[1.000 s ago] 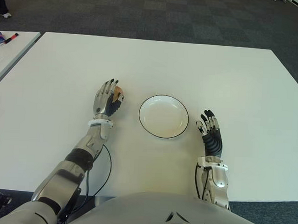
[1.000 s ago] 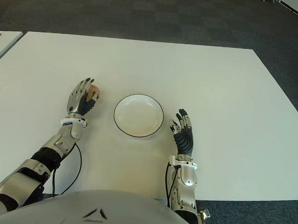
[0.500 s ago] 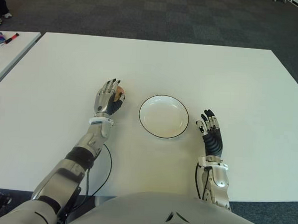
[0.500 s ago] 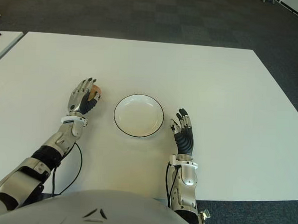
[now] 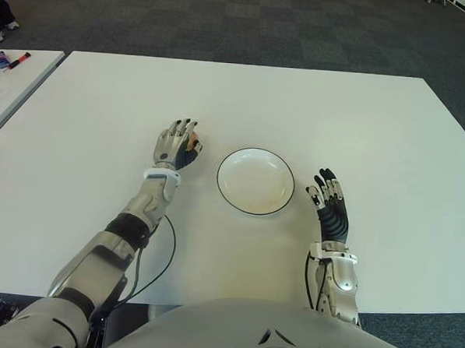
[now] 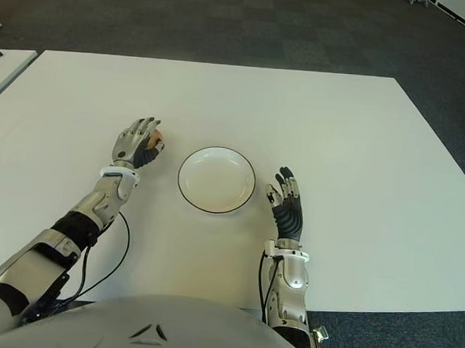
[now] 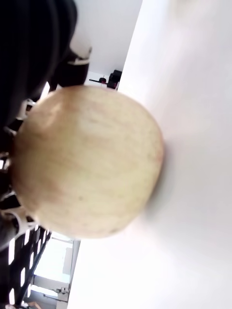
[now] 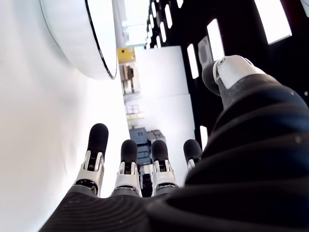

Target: Put the apples into the plate.

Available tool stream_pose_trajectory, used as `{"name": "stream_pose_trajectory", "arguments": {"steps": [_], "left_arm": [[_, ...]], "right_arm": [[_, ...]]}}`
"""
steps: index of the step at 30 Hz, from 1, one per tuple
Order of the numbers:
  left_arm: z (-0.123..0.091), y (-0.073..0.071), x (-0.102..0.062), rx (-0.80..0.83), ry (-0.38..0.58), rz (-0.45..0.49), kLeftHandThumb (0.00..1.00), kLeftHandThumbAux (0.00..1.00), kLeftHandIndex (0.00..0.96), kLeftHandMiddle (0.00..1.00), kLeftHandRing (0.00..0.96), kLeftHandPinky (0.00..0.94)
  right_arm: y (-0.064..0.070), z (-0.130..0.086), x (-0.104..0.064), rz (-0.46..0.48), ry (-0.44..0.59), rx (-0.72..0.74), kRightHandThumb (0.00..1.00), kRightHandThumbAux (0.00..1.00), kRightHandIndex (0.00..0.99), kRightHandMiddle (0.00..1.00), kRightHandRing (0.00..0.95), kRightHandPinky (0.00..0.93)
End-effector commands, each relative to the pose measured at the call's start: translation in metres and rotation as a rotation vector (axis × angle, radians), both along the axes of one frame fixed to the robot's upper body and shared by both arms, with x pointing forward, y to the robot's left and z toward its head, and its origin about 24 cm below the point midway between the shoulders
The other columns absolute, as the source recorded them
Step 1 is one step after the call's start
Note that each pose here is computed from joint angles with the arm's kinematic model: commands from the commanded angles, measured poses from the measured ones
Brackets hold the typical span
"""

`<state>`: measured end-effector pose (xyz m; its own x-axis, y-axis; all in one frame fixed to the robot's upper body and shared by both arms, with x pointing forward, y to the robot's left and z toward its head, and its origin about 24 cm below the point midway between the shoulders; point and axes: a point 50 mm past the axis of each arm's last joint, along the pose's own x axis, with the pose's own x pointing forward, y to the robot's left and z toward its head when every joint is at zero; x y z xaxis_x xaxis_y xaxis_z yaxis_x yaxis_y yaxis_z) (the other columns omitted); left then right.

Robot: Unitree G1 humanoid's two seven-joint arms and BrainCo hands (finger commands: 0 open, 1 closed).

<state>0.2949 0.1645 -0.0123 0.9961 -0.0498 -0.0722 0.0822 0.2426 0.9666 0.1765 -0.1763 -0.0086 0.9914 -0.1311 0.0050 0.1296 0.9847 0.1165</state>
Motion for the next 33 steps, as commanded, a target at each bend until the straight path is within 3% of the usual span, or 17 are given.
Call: {"name": "stream_pose_trajectory", "arguments": {"steps": [1, 19, 33], "left_arm": [[-0.024, -0.002, -0.013, 0.036, 0.161, -0.028, 0.679, 0.234, 0.0, 0.0, 0.043, 0.255], [-0.026, -0.003, -0.006, 0.064, 0.23, -0.054, 0.671, 0.222, 0.0, 0.0, 0.055, 0.257], [-0.025, -0.006, -0.001, 0.081, 0.278, -0.087, 0.634, 0.213, 0.0, 0.0, 0.052, 0.254]], "right_arm": [[0.0, -0.003, -0.002, -0.005, 0.032, 0.007, 0.384, 0.626, 0.047, 0.024, 0.073, 0.21], [0.003, -0.002, -0.001, -0.001, 0.026, 0.018, 0.41, 0.634, 0.049, 0.036, 0.079, 0.21], [0.002, -0.002, -0.001, -0.003, 0.024, 0.0, 0.376, 0.627, 0.043, 0.028, 0.077, 0.209]]}}
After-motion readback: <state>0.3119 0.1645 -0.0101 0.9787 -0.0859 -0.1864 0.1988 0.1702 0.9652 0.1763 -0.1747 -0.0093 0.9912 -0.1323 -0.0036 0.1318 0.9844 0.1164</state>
